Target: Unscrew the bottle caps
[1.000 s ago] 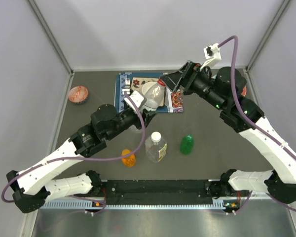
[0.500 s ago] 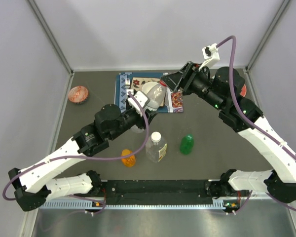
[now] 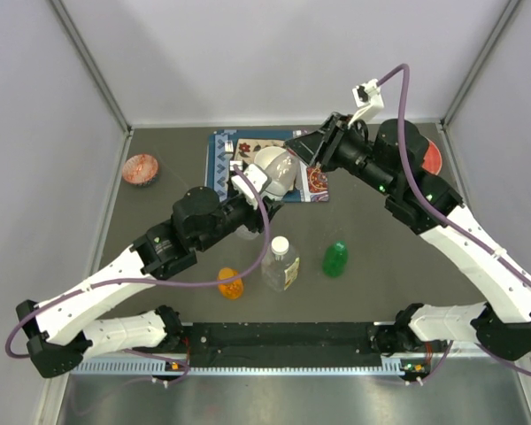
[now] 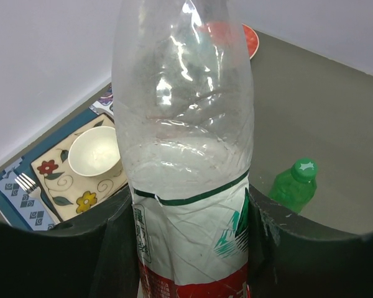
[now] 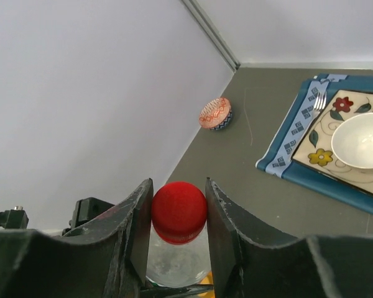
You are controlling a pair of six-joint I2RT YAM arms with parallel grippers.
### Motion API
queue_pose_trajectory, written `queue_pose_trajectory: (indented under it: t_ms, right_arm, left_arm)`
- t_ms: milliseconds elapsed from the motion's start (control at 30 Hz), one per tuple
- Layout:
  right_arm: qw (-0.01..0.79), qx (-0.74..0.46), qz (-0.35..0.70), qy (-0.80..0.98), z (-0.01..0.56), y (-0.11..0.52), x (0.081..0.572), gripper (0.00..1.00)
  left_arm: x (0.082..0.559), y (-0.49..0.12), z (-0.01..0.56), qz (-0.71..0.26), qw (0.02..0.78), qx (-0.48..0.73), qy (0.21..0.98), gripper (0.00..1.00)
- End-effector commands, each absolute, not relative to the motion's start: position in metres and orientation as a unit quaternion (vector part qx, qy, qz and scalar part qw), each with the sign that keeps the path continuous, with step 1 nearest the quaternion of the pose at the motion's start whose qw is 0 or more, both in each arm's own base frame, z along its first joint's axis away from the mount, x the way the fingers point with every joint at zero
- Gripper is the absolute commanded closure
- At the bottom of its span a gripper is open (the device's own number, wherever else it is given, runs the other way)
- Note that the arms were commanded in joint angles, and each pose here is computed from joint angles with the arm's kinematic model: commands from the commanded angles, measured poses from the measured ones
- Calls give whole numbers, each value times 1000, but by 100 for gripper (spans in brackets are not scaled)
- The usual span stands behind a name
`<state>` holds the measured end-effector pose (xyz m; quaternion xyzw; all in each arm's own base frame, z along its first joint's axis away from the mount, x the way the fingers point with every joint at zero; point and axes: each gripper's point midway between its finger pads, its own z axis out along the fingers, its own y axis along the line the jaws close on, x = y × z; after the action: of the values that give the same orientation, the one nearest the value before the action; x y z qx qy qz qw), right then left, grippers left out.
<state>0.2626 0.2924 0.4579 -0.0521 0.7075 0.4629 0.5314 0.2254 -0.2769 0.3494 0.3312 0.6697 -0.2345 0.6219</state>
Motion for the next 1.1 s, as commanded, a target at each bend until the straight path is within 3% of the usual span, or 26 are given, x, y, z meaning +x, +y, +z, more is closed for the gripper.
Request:
queue_pose_trajectory:
  t_ms: [0,100,133,300,567,833,1067]
  right_arm:
    - [535,-55,472,698,462,294,258,67]
    - [543,-56,466,697,462,289,257,82]
    - [545,-65,464,695,463,289,255,100]
    - [556,-170,470,663,481,291,227,100]
    - [532,-376,495,575,485,288,162,100]
    - [494,-514,528,462,471,275,97,100]
    - [460,-550,548,431,457,271,76,100]
  left_arm:
    - [225,-278,381,-249,650,319,644,50]
    - [222,-279,381,-256,647,323,641,50]
    - [217,-282,380,-268,643,331,636,50]
    - [170,-296,394,-373,612,396,575,50]
    - [72,-301,418,-579,447,526,434,50]
    - [61,-283,433,-648,393,522,390,50]
    - [60,-285,434,-666,372,521,383,50]
